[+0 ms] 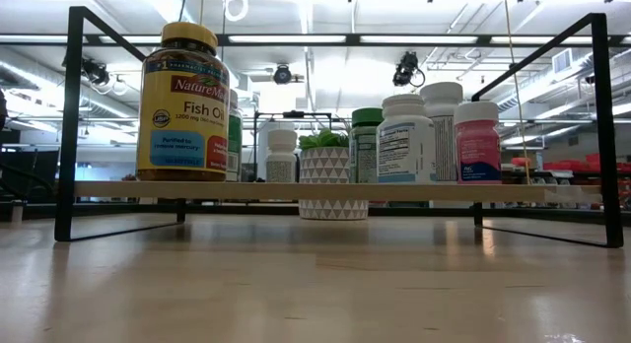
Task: Pick and place medicine bottles onto shelf by color
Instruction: Put the orange medicine bottle on the shelf
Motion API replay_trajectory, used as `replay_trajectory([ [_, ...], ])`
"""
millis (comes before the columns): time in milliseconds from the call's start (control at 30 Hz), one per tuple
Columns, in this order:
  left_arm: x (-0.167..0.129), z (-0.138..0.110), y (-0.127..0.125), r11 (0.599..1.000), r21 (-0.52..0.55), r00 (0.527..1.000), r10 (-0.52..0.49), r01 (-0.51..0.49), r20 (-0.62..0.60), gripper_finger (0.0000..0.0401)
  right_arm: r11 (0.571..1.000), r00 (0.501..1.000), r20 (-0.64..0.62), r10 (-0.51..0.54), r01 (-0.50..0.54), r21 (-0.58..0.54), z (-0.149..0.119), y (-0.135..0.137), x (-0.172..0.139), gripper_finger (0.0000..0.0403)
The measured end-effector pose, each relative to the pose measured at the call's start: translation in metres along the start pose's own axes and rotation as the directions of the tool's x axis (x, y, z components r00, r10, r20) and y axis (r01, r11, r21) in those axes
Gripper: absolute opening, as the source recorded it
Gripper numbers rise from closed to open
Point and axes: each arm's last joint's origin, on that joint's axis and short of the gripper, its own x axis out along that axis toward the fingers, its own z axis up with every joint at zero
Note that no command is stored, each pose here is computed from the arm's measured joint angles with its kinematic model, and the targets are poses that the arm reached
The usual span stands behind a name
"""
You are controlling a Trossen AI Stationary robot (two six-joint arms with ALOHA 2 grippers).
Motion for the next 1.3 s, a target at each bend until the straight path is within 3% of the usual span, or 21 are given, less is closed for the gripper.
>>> replay_trajectory([
  [133, 0.000, 0.000, 0.000, 1.000, -0.006, 1.000, 0.001, -0.001, -0.002, 0.0168, 0.999, 0.998, -0.029, 0.049, -0.050, -0.009, 0.009, -0.010, 0.011, 0.0309],
  [300, 0.000, -0.001, 0.000, 1.000, -0.022, 1.000, 0.005, -0.005, -0.008, 0.0165, 0.999, 0.999, -0.049, 0.008, -0.010, -0.047, 0.012, -0.014, 0.026, 0.0307],
  [600, 0.000, -0.001, 0.001, 1.000, -0.026, 1.000, 0.008, -0.008, -0.006, 0.0169, 1.000, 0.999, -0.035, -0.024, 0.025, 0.008, 0.017, -0.007, 0.051, 0.0307],
  [1300, 0.000, -0.001, 0.001, 1.000, -0.027, 1.000, 0.008, -0.008, -0.006, 0.0173, 0.992, 0.994, 0.002, -0.110, 0.110, 0.065, 0.018, 0.003, 0.075, 0.0307],
])
